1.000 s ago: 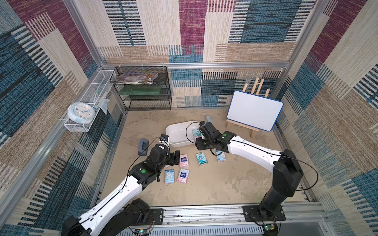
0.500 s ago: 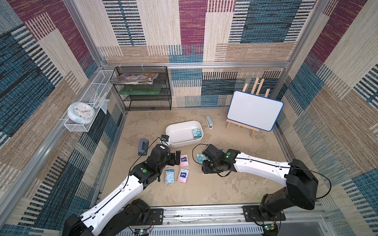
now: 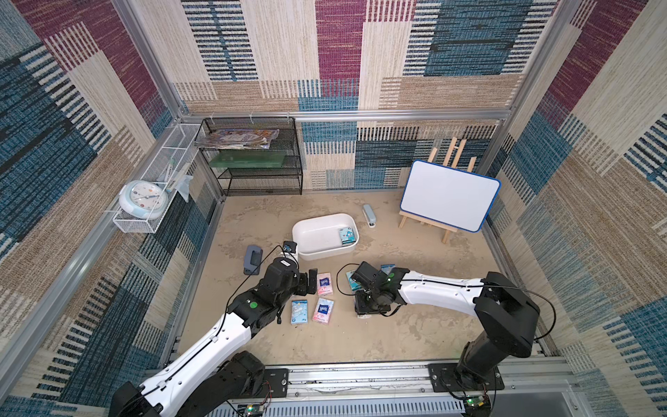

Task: Take the pocket tissues out of the storage box
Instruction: Place the pocket tissues at the center of the board, then pick up the pocket tissues from the storage box, then place the pocket tissues at the center of the board, then reset both arms

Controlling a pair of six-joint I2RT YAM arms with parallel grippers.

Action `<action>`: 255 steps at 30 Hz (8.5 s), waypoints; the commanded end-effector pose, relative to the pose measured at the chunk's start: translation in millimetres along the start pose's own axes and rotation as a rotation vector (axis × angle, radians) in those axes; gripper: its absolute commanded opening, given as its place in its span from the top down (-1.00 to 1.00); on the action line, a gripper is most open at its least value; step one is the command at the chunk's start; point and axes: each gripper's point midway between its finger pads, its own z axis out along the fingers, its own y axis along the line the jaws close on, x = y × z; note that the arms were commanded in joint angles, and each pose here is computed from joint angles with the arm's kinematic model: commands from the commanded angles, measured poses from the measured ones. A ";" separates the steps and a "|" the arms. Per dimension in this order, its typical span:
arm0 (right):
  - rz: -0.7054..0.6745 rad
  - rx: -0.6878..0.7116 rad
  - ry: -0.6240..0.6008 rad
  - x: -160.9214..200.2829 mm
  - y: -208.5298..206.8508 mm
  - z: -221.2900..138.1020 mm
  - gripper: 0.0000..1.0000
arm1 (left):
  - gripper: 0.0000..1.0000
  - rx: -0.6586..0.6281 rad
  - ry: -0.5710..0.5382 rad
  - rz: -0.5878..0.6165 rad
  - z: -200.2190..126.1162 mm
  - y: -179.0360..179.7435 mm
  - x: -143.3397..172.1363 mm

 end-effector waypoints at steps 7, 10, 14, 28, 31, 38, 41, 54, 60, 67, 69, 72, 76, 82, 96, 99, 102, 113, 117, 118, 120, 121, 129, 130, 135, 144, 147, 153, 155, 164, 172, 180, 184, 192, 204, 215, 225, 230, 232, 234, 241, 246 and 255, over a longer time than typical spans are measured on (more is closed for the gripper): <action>0.002 -0.020 0.044 9.3 2.4 1.3 -0.13 | -1.00 -0.029 -0.010 0.004 -1.3 5.0 -3.4; -0.004 -0.011 0.033 5.0 3.8 -4.4 -0.28 | -1.00 -0.035 -0.014 0.003 -1.5 6.2 -4.5; -0.019 0.001 0.022 -0.9 7.0 -13.5 -0.45 | -1.00 -0.041 -0.015 -0.002 -2.1 7.3 -5.1; -0.068 0.082 -0.135 -60.0 14.4 -69.4 -0.70 | -1.00 -0.101 -0.040 -0.031 -3.8 18.3 -8.4; -0.087 0.087 -0.171 -82.0 14.0 -76.0 -0.66 | -1.00 -0.115 -0.043 -0.040 -3.5 21.1 -7.5; -0.151 0.117 -0.264 -146.3 15.9 -87.5 -0.58 | -1.00 -0.117 -0.046 -0.048 -1.9 21.4 -6.8; -0.179 0.130 -0.288 -171.4 18.0 -85.7 -0.54 | -1.00 -0.125 -0.048 -0.047 -1.2 22.9 -6.6; -0.244 0.163 -0.388 -271.6 26.8 -57.8 -0.45 | -1.00 -0.159 -0.078 -0.039 -4.2 28.5 -14.9; -0.270 0.198 -0.395 -292.6 23.4 -36.5 -0.39 | -1.00 -0.177 -0.074 -0.045 -5.7 33.0 -11.7; -0.282 0.203 -0.382 -300.2 22.1 -7.6 -0.31 | -1.00 -0.186 -0.065 -0.064 -5.6 35.1 -7.3; -0.287 0.197 -0.376 -300.5 23.5 0.4 -0.29 | -1.00 -0.190 -0.062 -0.063 -5.8 36.1 -6.0; -0.294 0.191 -0.363 -301.2 24.6 11.1 -0.27 | -1.00 -0.197 -0.061 -0.062 -6.8 37.5 -5.7; -0.298 0.185 -0.339 -300.0 23.9 24.3 -0.24 | -1.00 -0.207 -0.058 -0.063 -7.2 39.6 -3.8; -0.328 0.101 -0.288 -291.0 36.4 41.9 -0.11 | -1.00 -0.216 -0.057 -0.064 -7.5 41.5 -2.9; -0.379 0.013 -0.400 -306.5 66.2 -8.3 -0.12 | -1.00 -0.212 -0.051 -0.057 -2.9 40.6 -1.7; -0.382 0.042 -0.420 -309.9 61.5 -12.8 -0.30 | -1.00 -0.212 -0.048 -0.054 -1.8 40.0 -1.9; -0.387 0.053 -0.402 -307.2 58.4 -4.8 -0.44 | -1.00 -0.213 -0.049 -0.055 -1.9 40.3 -2.6; -0.373 0.078 -0.327 -297.1 45.5 34.0 -0.70 | -1.00 -0.218 -0.049 -0.053 -1.5 41.9 -2.5; -0.363 0.088 -0.305 -293.7 40.7 47.3 -0.67 | -1.00 -0.217 -0.049 -0.053 -1.4 41.5 -3.6; -0.363 0.090 -0.299 -292.7 39.9 50.6 -0.65 | -1.00 -0.219 -0.050 -0.054 -1.4 42.1 -4.0; -0.362 0.092 -0.290 -291.2 38.5 54.5 -0.54 | -1.00 -0.217 -0.049 -0.051 -1.1 41.7 -4.4; -0.363 0.093 -0.285 -290.4 37.5 56.1 -0.48 | -1.00 -0.218 -0.049 -0.051 -1.0 41.6 -4.8; -0.363 0.097 -0.301 -293.4 39.1 48.7 -0.18 | -1.00 -0.216 -0.046 -0.051 0.9 41.2 -5.6; -0.363 0.096 -0.307 -294.3 39.8 46.2 -0.16 | -1.00 -0.215 -0.048 -0.052 0.7 40.9 -6.0; -0.354 0.086 -0.369 -305.0 47.7 19.4 -0.10 | -1.00 -0.212 -0.049 -0.052 1.3 40.5 -6.6; -0.340 0.071 -0.462 -314.3 58.9 -39.7 -0.09 | -1.00 -0.167 -0.086 -0.026 -4.5 33.4 -18.2; -0.333 0.086 -0.474 -310.5 56.3 -63.5 -0.08 | -1.00 -0.153 -0.106 -0.005 -8.3 31.5 -23.4; -0.304 0.102 -0.478 -284.0 42.3 -104.4 -0.07 | -1.00 -0.125 -0.167 0.054 -16.9 26.7 -37.1; -0.287 0.105 -0.493 -272.3 35.4 -120.4 -0.07 | -1.00 -0.109 -0.201 0.077 -19.9 24.0 -43.0; -0.198 0.136 -0.472 -201.3 -11.7 -152.0 -0.06 | -0.99 -0.002 -0.282 0.202 -23.0 2.6 -55.5; -0.093 0.137 -0.431 -136.4 -54.8 -138.6 -0.07 | -1.00 0.010 -0.295 0.245 -19.8 -5.1 -68.6; -0.043 0.144 -0.355 -93.5 -83.6 -98.5 -0.06 | -1.00 0.000 -0.303 0.187 -12.5 -4.1 -73.0; -0.036 0.134 -0.318 -78.6 -90.5 -80.8 -0.05 | -1.00 -0.005 -0.294 0.167 -9.8 -2.9 -71.0; -0.021 0.122 -0.281 -57.6 -102.5 -55.9 -0.05 | -1.00 -0.029 -0.282 0.148 -7.7 2.6 -65.4; -0.024 0.096 -0.188 -36.7 -106.5 -24.8 -0.04 | -1.00 -0.045 -0.258 0.138 -5.2 6.9 -57.4; -0.019 0.108 -0.130 -23.0 -112.5 -13.0 -0.13 | -1.00 -0.067 -0.256 0.141 -5.3 10.9 -56.3; -0.020 0.153 -0.201 -47.7 -107.3 -44.7 -0.53 | -1.00 -0.090 -0.269 0.146 -5.1 13.2 -63.2; -0.013 0.182 -0.254 -65.7 -102.7 -71.9 -0.71 | -1.00 -0.127 -0.283 0.119 -5.8 20.4 -67.0; -0.013 0.202 -0.290 -76.7 -101.7 -85.0 -0.78 | -1.00 -0.147 -0.286 0.104 -4.5 24.8 -66.0; -0.021 0.219 -0.334 -89.4 -100.1 -99.5 -0.85 | -1.00 -0.158 -0.289 0.093 -2.2 28.5 -65.8; -0.031 0.259 -0.505 -136.1 -106.4 -148.9 -0.97 | -1.00 -0.207 -0.303 0.030 1.1 48.0 -72.3; -0.034 0.293 -0.648 -163.6 -124.0 -184.3 -0.96 | -1.00 -0.255 -0.319 -0.046 -2.1 74.6 -78.9; 0.052 0.325 -0.885 -192.9 -185.5 -238.3 -0.97 | -1.00 -0.366 -0.312 -0.108 -12.5 120.9 -75.3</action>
